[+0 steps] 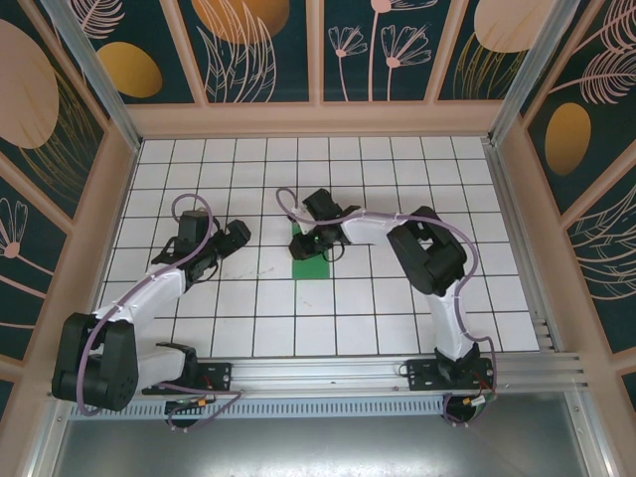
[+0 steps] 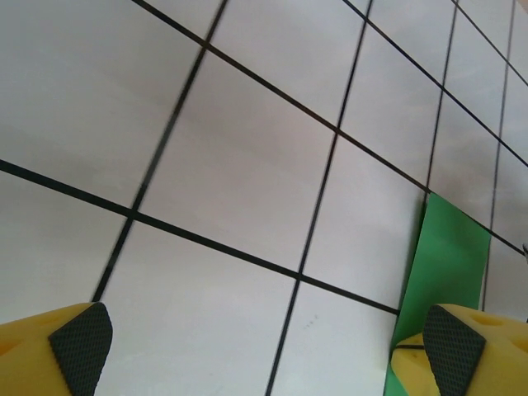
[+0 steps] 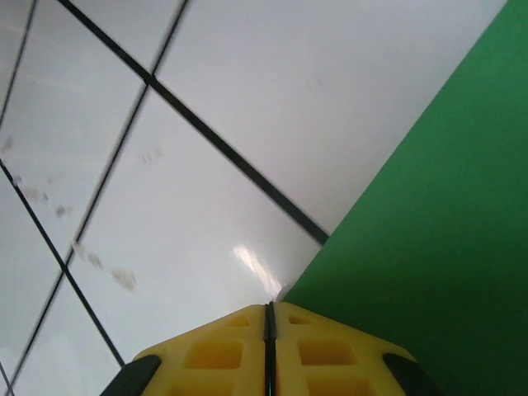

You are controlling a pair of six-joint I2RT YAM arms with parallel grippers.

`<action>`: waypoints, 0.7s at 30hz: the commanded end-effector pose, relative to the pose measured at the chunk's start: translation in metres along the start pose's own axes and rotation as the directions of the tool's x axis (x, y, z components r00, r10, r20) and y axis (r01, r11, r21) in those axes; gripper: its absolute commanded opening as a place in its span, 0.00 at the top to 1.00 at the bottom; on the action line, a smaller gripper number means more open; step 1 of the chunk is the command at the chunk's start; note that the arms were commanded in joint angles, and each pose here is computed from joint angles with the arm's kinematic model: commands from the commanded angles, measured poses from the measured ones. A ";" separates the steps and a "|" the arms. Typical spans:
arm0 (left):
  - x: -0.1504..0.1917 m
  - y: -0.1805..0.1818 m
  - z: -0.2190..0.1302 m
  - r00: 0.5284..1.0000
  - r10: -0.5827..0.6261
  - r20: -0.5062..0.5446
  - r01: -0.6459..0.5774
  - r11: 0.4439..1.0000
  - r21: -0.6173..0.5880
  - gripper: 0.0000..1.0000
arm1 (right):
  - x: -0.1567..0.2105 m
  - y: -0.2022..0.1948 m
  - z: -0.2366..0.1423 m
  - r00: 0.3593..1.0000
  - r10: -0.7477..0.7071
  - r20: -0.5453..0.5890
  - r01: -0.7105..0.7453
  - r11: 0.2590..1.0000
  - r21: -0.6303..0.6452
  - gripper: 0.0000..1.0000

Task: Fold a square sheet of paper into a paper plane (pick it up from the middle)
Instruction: Move the paper to the center of the table.

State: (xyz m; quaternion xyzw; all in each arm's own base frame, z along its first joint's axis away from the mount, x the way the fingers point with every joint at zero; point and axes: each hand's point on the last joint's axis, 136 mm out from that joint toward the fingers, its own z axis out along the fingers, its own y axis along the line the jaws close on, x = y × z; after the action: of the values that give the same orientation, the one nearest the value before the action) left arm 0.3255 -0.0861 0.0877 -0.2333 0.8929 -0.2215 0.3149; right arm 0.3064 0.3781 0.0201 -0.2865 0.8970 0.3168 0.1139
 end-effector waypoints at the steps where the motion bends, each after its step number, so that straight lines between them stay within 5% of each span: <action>1: 0.007 -0.014 0.005 0.999 0.020 -0.043 -0.016 0.996 0.093 0.01 | 0.016 0.004 -0.021 0.997 0.075 -0.017 -0.075 0.997 0.007 0.84; 8: 0.022 -0.056 0.008 0.992 0.040 -0.116 -0.006 0.959 0.284 0.14 | -0.014 -0.002 -0.095 0.908 0.310 0.282 -0.318 0.948 -0.019 0.52; 13: 0.042 -0.102 0.015 0.979 0.124 -0.162 -0.053 0.923 0.381 0.31 | 0.006 -0.024 -0.120 0.822 0.446 0.355 -0.459 0.887 -0.051 0.38; 21: 0.073 -0.155 0.053 0.942 0.222 -0.250 -0.092 0.891 0.445 0.62 | 0.031 -0.040 -0.124 0.764 0.535 0.361 -0.551 0.832 -0.068 0.31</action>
State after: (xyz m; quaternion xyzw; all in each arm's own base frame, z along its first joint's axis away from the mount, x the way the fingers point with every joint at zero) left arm 0.3419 -0.2411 0.0900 -0.0742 0.8862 -0.3941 0.2323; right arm 0.2979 0.2625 0.0716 0.0253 0.9219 0.3467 0.1709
